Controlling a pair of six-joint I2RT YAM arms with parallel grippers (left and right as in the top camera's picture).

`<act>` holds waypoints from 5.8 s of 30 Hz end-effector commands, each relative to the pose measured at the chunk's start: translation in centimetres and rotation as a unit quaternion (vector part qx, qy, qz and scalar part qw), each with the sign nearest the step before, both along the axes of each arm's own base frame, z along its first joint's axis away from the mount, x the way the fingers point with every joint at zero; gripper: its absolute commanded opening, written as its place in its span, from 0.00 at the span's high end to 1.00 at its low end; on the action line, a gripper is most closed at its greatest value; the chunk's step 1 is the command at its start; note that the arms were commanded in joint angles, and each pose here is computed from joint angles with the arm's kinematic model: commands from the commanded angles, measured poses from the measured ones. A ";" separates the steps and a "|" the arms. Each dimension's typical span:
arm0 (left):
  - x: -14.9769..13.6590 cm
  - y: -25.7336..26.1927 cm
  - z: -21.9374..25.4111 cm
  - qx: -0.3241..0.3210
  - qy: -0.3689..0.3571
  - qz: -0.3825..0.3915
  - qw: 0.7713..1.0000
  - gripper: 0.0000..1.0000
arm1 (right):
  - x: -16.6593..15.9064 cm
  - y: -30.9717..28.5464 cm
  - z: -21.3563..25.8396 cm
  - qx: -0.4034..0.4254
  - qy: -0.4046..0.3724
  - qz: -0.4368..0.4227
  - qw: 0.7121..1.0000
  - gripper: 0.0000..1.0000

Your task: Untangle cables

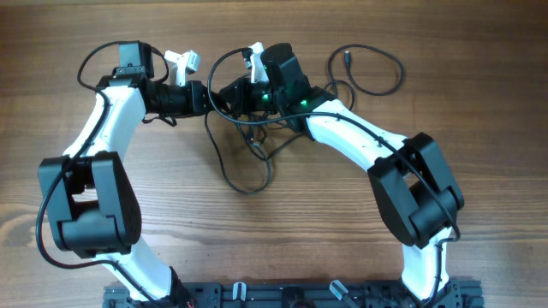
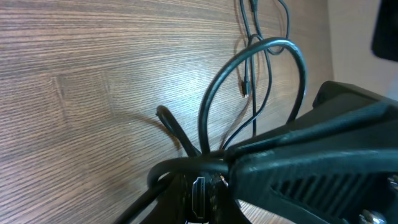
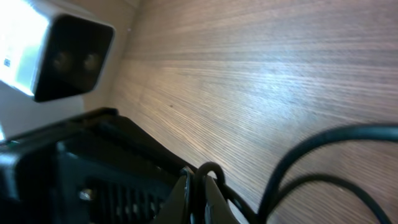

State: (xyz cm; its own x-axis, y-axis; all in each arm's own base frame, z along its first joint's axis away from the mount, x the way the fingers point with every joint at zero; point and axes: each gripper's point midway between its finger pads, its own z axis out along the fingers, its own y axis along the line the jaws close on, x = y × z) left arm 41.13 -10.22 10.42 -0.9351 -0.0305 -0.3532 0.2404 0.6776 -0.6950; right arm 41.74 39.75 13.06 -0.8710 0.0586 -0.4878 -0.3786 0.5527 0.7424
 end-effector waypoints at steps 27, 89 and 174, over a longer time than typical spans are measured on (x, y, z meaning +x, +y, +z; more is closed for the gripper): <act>-0.4 -1.3 1.3 -0.035 -0.004 -0.019 0.999 0.00 | -0.4 -0.9 1.7 0.069 0.068 0.045 0.994 0.96; -0.6 -4.8 2.3 -0.059 -0.024 -0.058 0.996 0.83 | -1.9 0.0 5.6 0.163 0.143 0.090 0.972 0.96; -0.2 -0.9 5.3 -0.245 0.295 0.166 0.909 0.81 | -3.8 -0.1 5.5 0.134 -0.040 0.213 0.967 0.96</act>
State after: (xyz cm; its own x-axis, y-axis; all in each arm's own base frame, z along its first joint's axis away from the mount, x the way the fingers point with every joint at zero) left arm 40.79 -10.99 15.67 -0.8735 -0.3545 0.3337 -0.4235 0.2150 -0.8800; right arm 39.36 39.01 16.85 -0.8388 -0.1185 -0.5314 -0.5442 0.2133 0.8114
